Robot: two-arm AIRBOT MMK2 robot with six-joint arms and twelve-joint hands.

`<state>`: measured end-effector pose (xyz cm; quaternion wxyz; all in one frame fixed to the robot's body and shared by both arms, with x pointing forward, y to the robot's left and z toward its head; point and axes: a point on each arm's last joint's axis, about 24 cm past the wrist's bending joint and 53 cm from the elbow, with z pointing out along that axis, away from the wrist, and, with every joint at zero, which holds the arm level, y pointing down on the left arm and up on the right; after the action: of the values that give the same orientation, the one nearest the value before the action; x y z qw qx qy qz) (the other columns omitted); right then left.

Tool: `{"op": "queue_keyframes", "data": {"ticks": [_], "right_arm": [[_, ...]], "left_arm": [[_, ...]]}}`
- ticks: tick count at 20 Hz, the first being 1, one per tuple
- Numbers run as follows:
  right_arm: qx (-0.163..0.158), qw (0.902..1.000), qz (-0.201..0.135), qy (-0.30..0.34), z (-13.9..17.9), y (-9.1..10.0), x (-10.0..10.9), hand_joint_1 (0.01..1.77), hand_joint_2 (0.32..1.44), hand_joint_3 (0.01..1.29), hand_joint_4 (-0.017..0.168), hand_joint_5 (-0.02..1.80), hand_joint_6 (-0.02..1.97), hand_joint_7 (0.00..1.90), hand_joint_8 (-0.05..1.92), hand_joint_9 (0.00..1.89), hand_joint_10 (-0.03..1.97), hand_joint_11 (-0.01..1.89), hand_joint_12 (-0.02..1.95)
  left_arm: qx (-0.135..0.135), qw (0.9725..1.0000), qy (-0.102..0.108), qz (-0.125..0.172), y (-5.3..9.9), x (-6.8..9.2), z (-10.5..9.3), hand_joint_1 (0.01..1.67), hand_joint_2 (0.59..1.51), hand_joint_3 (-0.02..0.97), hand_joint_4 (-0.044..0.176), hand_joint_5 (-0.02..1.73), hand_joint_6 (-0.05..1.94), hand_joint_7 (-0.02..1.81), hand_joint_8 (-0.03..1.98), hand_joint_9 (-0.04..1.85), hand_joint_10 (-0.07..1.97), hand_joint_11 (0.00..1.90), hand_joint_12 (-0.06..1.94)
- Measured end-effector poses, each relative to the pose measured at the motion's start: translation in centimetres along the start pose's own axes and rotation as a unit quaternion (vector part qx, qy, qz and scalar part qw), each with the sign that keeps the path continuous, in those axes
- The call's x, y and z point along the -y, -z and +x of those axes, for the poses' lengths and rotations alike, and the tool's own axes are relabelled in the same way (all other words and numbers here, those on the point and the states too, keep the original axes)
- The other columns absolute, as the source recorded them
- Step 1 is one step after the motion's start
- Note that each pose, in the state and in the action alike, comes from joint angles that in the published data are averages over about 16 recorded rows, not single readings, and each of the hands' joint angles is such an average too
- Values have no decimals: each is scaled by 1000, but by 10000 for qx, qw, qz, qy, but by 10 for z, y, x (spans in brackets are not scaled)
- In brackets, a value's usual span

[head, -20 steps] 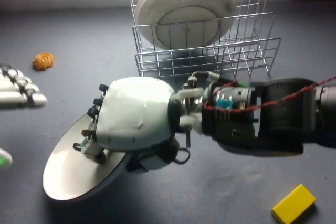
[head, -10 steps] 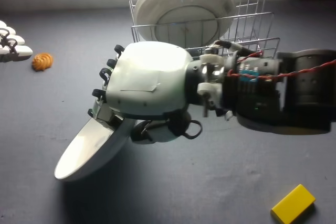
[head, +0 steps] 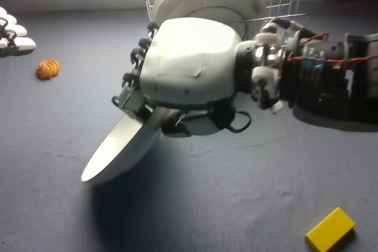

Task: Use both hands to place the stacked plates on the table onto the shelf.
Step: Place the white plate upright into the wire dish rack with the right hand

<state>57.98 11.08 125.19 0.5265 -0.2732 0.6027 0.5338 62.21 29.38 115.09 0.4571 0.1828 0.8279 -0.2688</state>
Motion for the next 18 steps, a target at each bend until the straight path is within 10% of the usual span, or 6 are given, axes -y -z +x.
{"op": "queue_keyframes", "data": {"ticks": [12, 18], "right_arm": [[457, 9987, -139, 153, -44, 22, -1, 1244, 1030, 13, -8, 819, 1033, 995, 925, 1048, 601, 864, 961], [741, 9972, -121, 48, -73, 32, -1, 1229, 1030, 12, -8, 822, 1031, 992, 906, 1148, 304, 865, 956]], "left_arm": [[-17, 9995, -153, -259, 6, -19, -4, 18, 1107, 0, 2, 34, 8, 23, 7, 20, -56, 15, 10], [-44, 9988, -240, -414, 8, -29, -5, 21, 1107, 0, 1, 34, 8, 22, 7, 19, -56, 15, 10]]}}
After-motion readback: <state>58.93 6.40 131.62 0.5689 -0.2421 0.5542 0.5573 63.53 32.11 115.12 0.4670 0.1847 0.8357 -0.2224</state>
